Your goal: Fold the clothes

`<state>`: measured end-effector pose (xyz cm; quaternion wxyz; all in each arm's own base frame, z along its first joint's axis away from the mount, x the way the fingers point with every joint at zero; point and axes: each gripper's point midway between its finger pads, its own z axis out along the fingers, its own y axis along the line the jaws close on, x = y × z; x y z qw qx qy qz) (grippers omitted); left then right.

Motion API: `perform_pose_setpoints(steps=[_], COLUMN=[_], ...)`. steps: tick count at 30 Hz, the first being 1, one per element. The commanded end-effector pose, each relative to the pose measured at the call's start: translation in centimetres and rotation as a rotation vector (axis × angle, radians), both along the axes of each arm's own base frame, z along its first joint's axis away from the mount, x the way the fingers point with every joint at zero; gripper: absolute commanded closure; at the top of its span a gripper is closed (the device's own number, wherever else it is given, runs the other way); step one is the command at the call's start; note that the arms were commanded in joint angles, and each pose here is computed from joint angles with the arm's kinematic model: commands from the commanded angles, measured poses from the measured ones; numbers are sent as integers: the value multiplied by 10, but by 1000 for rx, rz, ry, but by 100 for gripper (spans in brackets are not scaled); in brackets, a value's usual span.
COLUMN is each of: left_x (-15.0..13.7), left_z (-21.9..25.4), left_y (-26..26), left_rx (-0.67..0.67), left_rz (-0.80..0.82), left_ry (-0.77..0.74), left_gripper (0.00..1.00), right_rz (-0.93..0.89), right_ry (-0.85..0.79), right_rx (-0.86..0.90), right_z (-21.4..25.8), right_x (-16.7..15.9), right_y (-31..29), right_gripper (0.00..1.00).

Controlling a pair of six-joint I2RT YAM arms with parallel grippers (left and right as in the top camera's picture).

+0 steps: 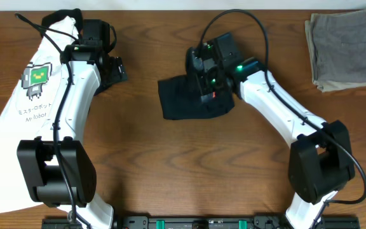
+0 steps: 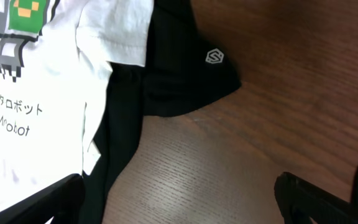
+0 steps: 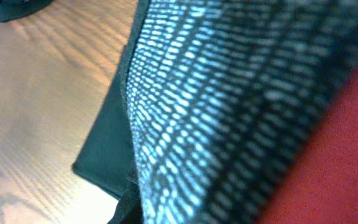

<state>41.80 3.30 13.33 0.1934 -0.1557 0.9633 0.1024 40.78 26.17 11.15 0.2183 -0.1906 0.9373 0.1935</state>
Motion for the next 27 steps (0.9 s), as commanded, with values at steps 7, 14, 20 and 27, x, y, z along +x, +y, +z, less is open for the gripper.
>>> perform_pose_setpoints(steps=[7,14,20,27], left_x=[5,13,14,14], left_z=[12,16,17,17], left_y=[2,3,10,12], left_rx=[-1,-2,-2,-1], left_rz=[16,18,36,39], left_ry=[-44,-78,-88,-89], left_gripper=[2,2,2,2], right_rz=[166,235,209,65], right_ry=[42,61,59,67], right_rx=[50,102,100,-1], right_z=[11,15,29,13], right_x=[-43,-61,-55,-23], right_y=[49,71,59,7], right_gripper=[34,20,26,24])
